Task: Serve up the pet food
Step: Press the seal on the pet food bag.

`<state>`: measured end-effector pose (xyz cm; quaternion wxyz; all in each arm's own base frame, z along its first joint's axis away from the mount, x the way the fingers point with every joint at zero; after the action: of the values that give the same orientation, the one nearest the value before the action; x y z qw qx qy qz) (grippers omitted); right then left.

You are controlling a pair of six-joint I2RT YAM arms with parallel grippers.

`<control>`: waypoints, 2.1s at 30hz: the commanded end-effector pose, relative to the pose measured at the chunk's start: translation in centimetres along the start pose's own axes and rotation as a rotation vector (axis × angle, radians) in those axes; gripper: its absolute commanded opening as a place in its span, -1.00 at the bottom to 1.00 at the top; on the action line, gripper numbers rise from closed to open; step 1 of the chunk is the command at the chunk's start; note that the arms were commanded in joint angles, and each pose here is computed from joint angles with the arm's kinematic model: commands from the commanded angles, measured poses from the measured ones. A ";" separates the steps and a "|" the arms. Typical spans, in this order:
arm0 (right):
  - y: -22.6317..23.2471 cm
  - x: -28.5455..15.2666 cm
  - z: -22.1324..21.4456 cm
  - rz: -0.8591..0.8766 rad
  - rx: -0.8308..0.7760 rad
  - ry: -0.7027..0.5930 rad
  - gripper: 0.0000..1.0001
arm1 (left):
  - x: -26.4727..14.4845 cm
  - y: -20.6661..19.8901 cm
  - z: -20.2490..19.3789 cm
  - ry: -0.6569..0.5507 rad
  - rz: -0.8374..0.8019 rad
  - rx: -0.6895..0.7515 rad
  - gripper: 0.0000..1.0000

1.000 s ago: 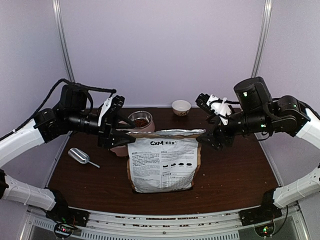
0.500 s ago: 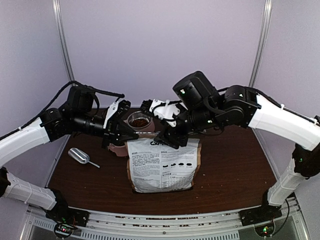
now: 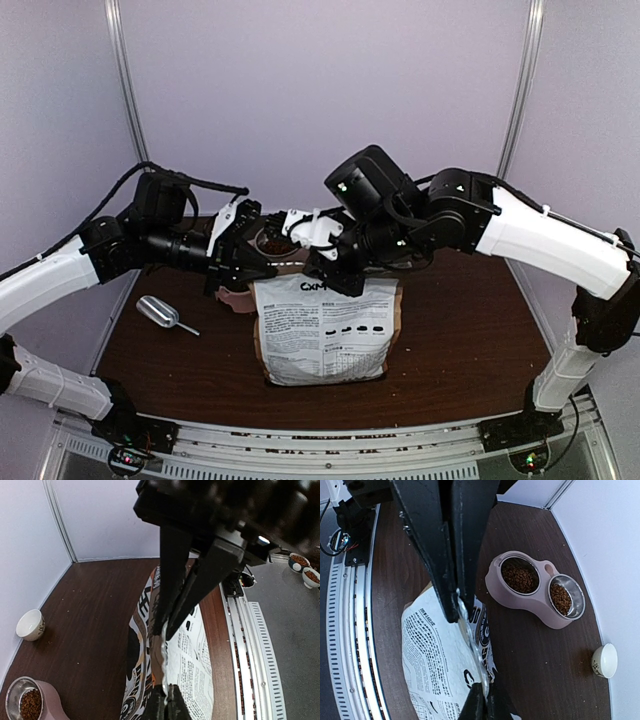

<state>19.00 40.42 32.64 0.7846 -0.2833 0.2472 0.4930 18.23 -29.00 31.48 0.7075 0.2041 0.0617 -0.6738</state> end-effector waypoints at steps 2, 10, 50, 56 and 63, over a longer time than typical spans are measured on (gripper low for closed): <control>-0.9 -0.3 -0.8 -0.064 -0.007 0.025 -1.00 | -0.7 0.2 0.8 -0.038 0.033 0.041 -1.00; -3.0 -0.7 -2.9 -0.215 -0.043 0.113 -0.91 | -0.8 0.2 0.9 -0.040 0.040 0.045 -1.00; -2.4 -5.0 -2.2 -0.023 0.090 -0.108 -1.00 | 4.5 0.6 2.5 0.169 0.009 0.164 0.15; -2.5 -5.4 -2.3 -0.007 0.103 -0.135 -1.00 | 5.7 1.4 2.0 0.208 0.035 0.157 -0.45; -2.9 -5.2 -3.0 -0.021 0.103 -0.126 -1.00 | 5.6 1.5 2.1 0.195 0.054 0.167 -1.00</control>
<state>19.36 34.84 31.84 0.7993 -0.2433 0.2567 0.4859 19.06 -35.06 32.27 0.6880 0.3165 0.0608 -0.6502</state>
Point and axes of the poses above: each gripper's point midway between its finger pads, its own x axis out along the fingers, its own y axis along the line the jaws close on, z = x × y, the point moved 3 cm from there along -x, back along the fingers, and after that the axes turned 9 degrees about x, right-handed, at the moved point
